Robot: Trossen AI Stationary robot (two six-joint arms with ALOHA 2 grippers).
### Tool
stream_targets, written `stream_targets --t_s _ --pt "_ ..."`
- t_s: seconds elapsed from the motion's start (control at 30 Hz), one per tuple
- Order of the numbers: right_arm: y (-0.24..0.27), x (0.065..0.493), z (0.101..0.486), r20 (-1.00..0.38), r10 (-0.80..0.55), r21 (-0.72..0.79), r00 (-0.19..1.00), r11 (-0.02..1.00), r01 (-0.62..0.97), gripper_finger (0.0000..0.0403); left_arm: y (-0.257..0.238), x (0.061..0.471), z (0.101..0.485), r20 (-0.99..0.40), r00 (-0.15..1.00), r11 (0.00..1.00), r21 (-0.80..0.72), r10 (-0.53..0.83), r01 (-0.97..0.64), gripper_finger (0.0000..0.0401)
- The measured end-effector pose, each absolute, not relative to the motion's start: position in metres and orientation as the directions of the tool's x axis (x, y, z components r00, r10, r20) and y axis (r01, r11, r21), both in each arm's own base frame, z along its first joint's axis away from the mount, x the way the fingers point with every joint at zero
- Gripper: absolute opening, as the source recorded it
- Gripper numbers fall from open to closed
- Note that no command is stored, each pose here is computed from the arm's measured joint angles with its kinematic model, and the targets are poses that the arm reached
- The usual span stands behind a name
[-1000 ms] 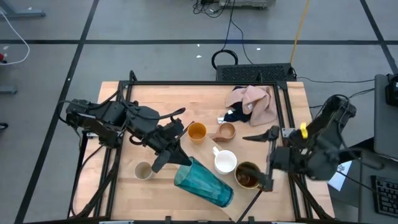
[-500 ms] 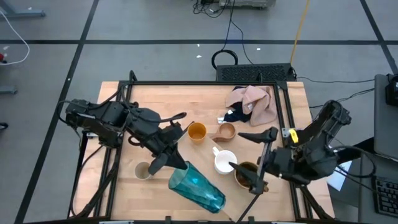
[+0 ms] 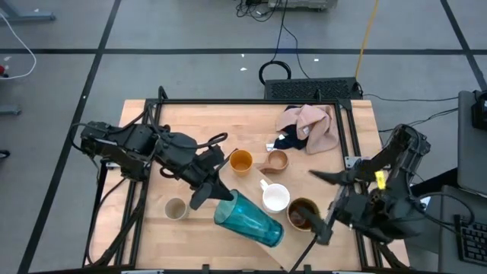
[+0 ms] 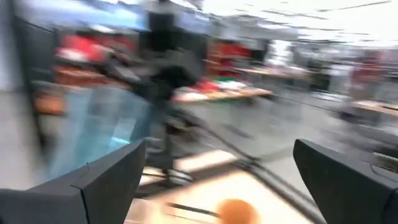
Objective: Stack small to large cups/mugs on shelf
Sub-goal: Put the blue cup on the shelf
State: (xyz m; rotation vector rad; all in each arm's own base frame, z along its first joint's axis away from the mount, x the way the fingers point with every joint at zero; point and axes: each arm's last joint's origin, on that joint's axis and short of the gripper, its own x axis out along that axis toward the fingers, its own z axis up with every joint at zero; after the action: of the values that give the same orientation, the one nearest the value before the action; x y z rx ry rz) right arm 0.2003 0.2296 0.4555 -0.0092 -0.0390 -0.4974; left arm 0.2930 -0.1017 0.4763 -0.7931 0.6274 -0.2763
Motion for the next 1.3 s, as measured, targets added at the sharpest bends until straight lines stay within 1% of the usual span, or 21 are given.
stream_targets --t_s 0.07,0.13,0.2,0.27,0.43,0.6,0.7,0.9,1.07,1.2,1.3 --pt "0.234 0.196 0.454 0.004 -0.558 -0.051 0.83 0.829 0.557 0.04 -0.102 0.293 0.476 -0.422 0.785 0.67 -0.742 -0.453 -0.013 0.0004" --pt "0.24 0.196 0.453 0.001 -0.556 -0.094 0.831 0.828 0.553 0.04 -0.101 0.293 0.476 -0.427 0.783 0.667 -0.745 -0.452 -0.021 0.0005" --pt "0.246 0.196 0.455 0.001 -0.547 -0.046 0.837 0.836 0.547 0.04 -0.102 0.293 0.475 -0.427 0.783 0.667 -0.745 -0.453 -0.02 0.0005" --pt "0.249 0.199 0.453 0.0 -0.549 -0.042 0.836 0.835 0.549 0.04 -0.102 0.293 0.475 -0.427 0.779 0.673 -0.739 -0.46 -0.008 0.0004" --pt "0.268 0.218 0.43 0.0 -0.564 -0.035 0.826 0.825 0.564 0.04 -0.103 0.291 0.474 -0.438 0.747 0.691 -0.722 -0.5 0.04 0.0008" --pt "0.288 0.245 0.41 0.0 -0.587 -0.138 0.809 0.802 0.582 0.04 -0.108 0.286 0.47 -0.476 0.693 0.707 -0.703 -0.542 0.071 0.0004" --pt "0.297 0.263 0.406 0.0 -0.606 -0.196 0.796 0.78 0.594 0.04 -0.111 0.284 0.468 -0.495 0.675 0.718 -0.692 -0.547 0.074 0.001" --pt "0.307 0.282 0.401 0.0 -0.623 -0.222 0.782 0.763 0.608 0.04 -0.113 0.283 0.467 -0.504 0.664 0.725 -0.683 -0.552 0.084 0.0005" --pt "0.305 0.28 0.405 0.0 -0.623 -0.138 0.783 0.775 0.617 0.04 -0.113 0.28 0.464 -0.534 0.633 0.732 -0.677 -0.561 0.078 0.001" --pt "0.312 0.274 0.404 0.0 -0.605 -0.128 0.796 0.79 0.6 0.04 -0.113 0.278 0.461 -0.561 0.616 0.745 -0.664 -0.554 0.066 0.0007" --pt "0.316 0.272 0.401 0.001 -0.597 -0.022 0.802 0.802 0.597 0.04 -0.111 0.279 0.461 -0.563 0.617 0.749 -0.659 -0.551 0.067 0.0011"
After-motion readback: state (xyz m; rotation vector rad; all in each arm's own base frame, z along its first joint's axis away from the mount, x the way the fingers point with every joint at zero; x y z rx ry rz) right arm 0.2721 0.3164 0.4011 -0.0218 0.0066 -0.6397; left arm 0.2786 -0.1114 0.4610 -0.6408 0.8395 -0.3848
